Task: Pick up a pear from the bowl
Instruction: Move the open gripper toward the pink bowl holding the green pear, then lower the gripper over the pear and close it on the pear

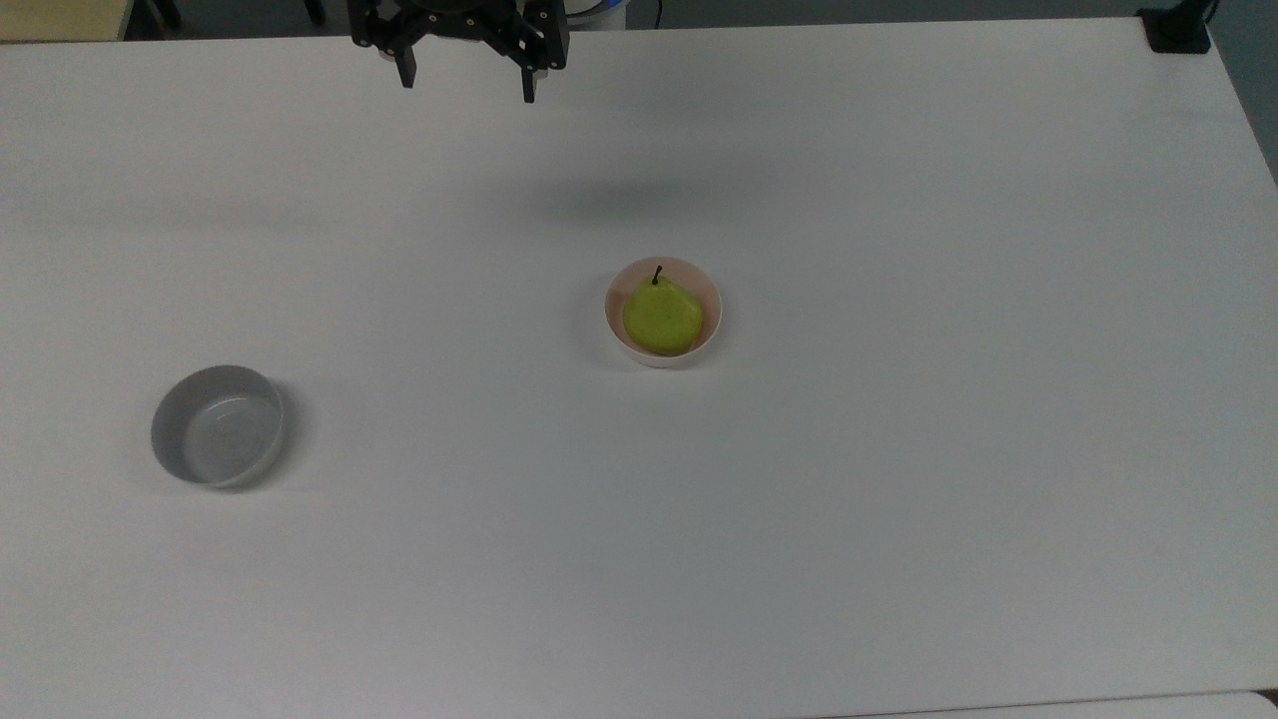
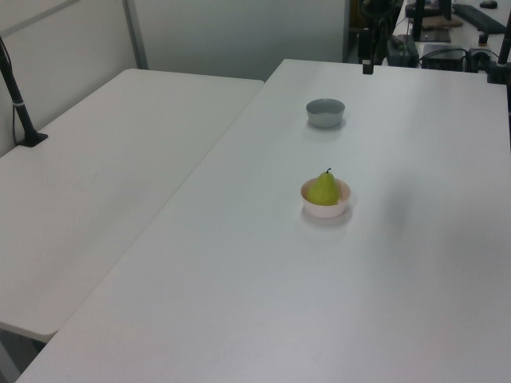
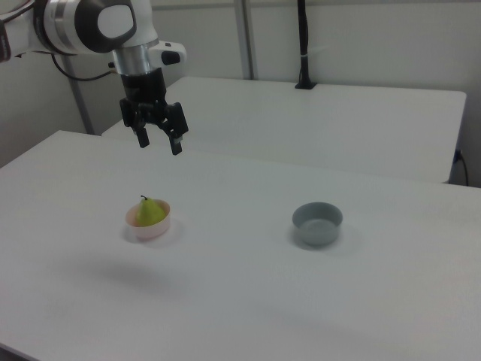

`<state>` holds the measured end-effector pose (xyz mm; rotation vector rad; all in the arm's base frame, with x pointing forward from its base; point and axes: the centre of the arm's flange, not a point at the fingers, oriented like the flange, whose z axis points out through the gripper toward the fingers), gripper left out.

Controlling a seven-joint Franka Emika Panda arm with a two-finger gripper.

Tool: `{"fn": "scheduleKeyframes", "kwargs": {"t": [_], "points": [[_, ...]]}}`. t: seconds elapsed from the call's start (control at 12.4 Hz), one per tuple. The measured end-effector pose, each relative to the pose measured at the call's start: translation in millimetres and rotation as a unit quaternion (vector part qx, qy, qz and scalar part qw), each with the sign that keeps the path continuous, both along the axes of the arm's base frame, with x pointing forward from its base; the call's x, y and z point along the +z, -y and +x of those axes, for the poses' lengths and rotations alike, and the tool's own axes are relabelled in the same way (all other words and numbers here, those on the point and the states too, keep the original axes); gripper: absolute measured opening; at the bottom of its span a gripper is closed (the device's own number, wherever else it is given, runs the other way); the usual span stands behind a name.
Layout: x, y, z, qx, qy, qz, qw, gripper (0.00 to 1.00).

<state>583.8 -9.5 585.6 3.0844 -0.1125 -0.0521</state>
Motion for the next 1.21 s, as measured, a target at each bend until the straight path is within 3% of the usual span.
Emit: {"fn": "scheduleKeyframes", "kwargs": {"t": [0.4, 0.81, 1.21], "points": [[1.7, -28.6, 2.4, 0.025, 0.011, 0.001, 0.9996, 1.0], [-8.6, -101.9, 0.9, 0.088, 0.009, 0.003, 0.9961, 1.0], [-81.9, -126.5, 27.9, 0.108, 0.008, 0.009, 0.994, 1.0]]}}
